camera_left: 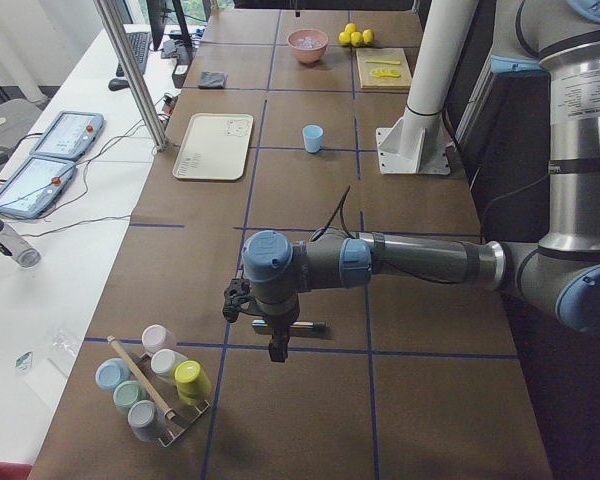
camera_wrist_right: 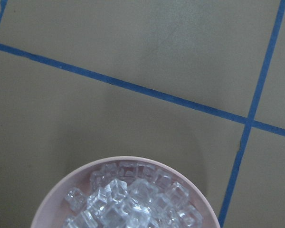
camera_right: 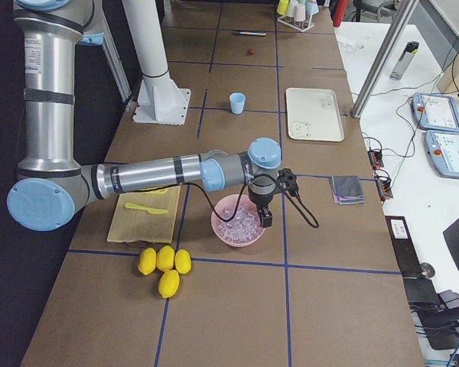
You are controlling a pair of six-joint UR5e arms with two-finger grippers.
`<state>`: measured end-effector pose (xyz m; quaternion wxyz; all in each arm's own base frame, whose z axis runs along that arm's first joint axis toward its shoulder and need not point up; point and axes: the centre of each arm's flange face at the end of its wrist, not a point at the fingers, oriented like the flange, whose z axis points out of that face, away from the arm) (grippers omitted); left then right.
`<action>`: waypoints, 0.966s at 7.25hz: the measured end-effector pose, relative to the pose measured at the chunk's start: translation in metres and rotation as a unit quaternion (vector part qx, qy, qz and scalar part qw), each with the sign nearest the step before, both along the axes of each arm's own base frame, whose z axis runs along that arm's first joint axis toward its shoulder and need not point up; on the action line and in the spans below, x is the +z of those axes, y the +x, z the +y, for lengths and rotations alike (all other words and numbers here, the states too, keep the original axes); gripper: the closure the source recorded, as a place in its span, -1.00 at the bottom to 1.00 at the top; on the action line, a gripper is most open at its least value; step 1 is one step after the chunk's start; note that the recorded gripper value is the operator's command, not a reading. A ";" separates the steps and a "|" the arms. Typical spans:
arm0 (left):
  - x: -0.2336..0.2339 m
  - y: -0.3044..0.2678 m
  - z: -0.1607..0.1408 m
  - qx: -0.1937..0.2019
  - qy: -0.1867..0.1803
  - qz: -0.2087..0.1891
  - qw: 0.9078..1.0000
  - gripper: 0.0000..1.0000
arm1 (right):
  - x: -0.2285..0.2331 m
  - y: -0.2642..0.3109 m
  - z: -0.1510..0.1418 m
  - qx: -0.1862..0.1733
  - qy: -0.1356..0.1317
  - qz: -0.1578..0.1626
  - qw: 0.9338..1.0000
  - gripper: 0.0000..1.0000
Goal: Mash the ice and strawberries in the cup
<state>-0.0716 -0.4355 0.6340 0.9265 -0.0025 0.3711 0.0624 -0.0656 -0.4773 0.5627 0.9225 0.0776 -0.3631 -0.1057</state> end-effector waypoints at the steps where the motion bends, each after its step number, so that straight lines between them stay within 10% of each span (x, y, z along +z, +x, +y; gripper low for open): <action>1: -0.001 0.003 -0.001 0.003 0.001 0.000 1.000 -1.00 | 0.000 -0.022 0.002 0.010 -0.007 0.007 1.000 -0.82; 7: -0.001 0.010 -0.002 0.011 0.002 0.000 1.000 -1.00 | 0.030 -0.043 0.017 0.011 -0.041 0.025 0.999 -0.57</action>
